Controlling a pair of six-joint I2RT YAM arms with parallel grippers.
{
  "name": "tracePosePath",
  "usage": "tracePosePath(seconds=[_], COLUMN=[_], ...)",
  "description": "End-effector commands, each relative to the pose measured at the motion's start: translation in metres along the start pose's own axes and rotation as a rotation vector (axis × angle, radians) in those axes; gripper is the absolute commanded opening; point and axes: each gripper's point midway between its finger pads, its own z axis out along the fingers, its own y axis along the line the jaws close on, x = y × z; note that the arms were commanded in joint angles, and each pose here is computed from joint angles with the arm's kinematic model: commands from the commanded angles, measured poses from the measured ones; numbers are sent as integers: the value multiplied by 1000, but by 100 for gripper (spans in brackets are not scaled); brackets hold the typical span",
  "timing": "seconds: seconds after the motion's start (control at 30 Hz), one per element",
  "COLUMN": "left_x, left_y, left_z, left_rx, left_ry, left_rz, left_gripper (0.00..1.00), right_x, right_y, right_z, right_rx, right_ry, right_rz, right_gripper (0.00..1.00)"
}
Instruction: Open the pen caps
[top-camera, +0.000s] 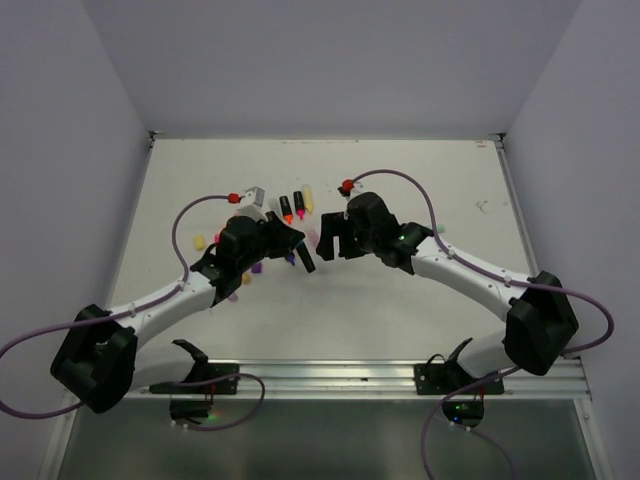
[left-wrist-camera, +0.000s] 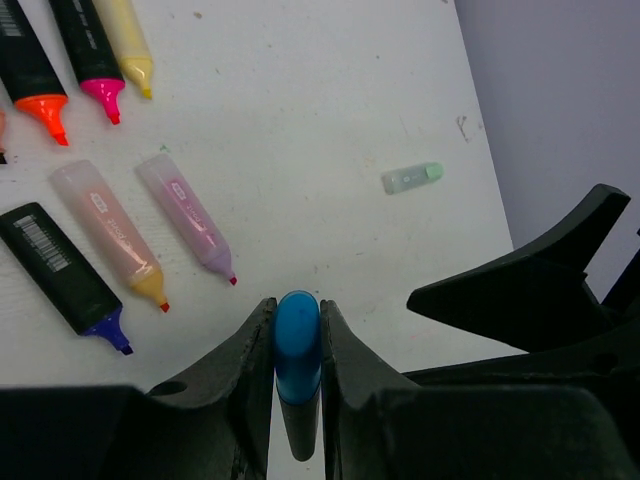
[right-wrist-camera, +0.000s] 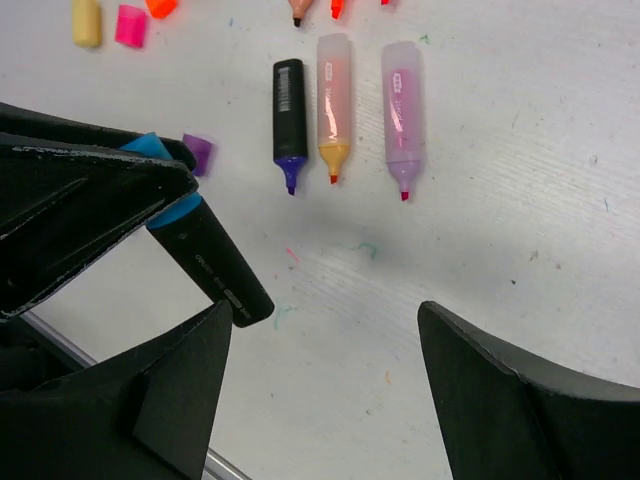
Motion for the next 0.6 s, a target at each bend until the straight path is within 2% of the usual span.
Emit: tracePosePath(seconds=[0.0, 0.13, 0.27, 0.37, 0.57], left_x=[-46, -57, -49, -41, -35], left_y=[-19, -32, -31, -36, -40], left_z=[-14, -21, -11, -7, -2], left_rx=[54, 85, 38, 65, 86], left_ry=[-207, -232, -146, -99, -61], left_rz=[-3, -8, -16, -32, -60], left_gripper=[0, 0, 0, 0, 0], right_x=[-26, -22, -24, -23, -23], right_y=[15, 40, 46, 55, 66], right_z=[-20, -20, -12, -8, 4], right_rx=[-53, -216, -254, -299, -363], right_ry=[-83, -57, -48, -33, -27], right_rz=[59, 16, -73, -91, -129], right_gripper=[79, 75, 73, 71, 67])
